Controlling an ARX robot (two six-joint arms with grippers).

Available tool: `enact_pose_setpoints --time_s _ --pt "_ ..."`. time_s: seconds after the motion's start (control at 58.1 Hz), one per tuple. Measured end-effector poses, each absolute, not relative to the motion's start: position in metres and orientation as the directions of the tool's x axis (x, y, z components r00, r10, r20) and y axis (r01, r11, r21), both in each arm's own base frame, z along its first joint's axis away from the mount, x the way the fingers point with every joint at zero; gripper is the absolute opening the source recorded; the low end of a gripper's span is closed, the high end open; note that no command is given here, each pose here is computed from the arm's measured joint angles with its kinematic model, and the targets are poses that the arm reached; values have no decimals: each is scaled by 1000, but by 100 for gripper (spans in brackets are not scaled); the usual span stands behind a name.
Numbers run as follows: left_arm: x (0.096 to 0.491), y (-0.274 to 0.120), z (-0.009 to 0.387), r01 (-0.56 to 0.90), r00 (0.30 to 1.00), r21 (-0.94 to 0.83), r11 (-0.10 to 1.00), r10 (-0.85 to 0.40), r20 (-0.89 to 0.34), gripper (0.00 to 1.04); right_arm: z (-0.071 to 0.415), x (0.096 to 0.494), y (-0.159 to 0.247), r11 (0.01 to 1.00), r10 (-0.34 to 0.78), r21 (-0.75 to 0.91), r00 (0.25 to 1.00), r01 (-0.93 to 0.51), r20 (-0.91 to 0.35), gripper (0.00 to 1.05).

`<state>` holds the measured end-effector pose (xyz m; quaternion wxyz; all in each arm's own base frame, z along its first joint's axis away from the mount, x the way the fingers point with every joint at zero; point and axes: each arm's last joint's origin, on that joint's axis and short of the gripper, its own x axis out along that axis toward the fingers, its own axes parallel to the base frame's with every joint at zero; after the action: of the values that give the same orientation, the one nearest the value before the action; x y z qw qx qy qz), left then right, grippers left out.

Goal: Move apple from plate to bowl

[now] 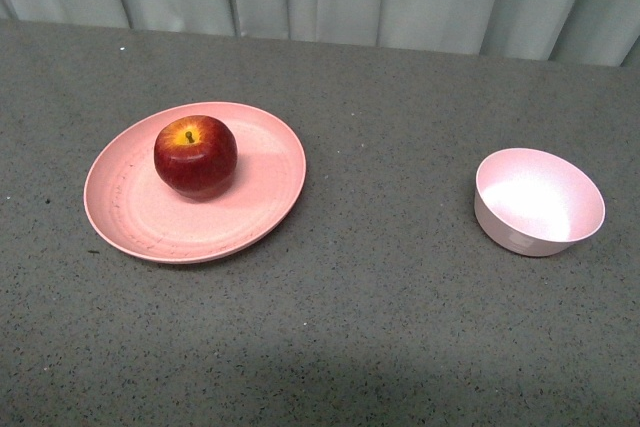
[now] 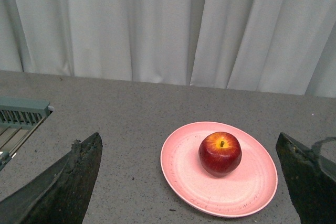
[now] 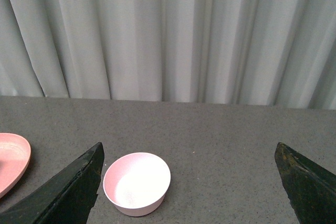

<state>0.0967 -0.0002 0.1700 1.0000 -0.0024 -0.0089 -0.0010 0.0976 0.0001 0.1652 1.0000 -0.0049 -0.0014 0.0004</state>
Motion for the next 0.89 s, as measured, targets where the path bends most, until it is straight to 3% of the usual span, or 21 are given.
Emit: enact_pose_setpoints --time_s 0.069,0.155,0.43,0.585,0.895 --pt "97 0 170 2 1000 -5 1000 -2 18 98 165 98 0 1000 0 -10 1000 0 3 95" --pt "97 0 170 1 1000 -4 1000 -1 18 98 161 103 2 985 -110 -148 988 93 -111 95" --pt "97 0 170 2 1000 -5 1000 -2 18 98 173 172 15 973 26 -210 955 -92 -296 95" --pt "97 0 170 2 1000 -5 1000 -2 18 98 151 225 33 953 97 -197 846 -231 -524 95" --pt "97 0 170 2 1000 -5 1000 -2 18 98 112 277 65 899 149 -174 654 -402 -742 95"
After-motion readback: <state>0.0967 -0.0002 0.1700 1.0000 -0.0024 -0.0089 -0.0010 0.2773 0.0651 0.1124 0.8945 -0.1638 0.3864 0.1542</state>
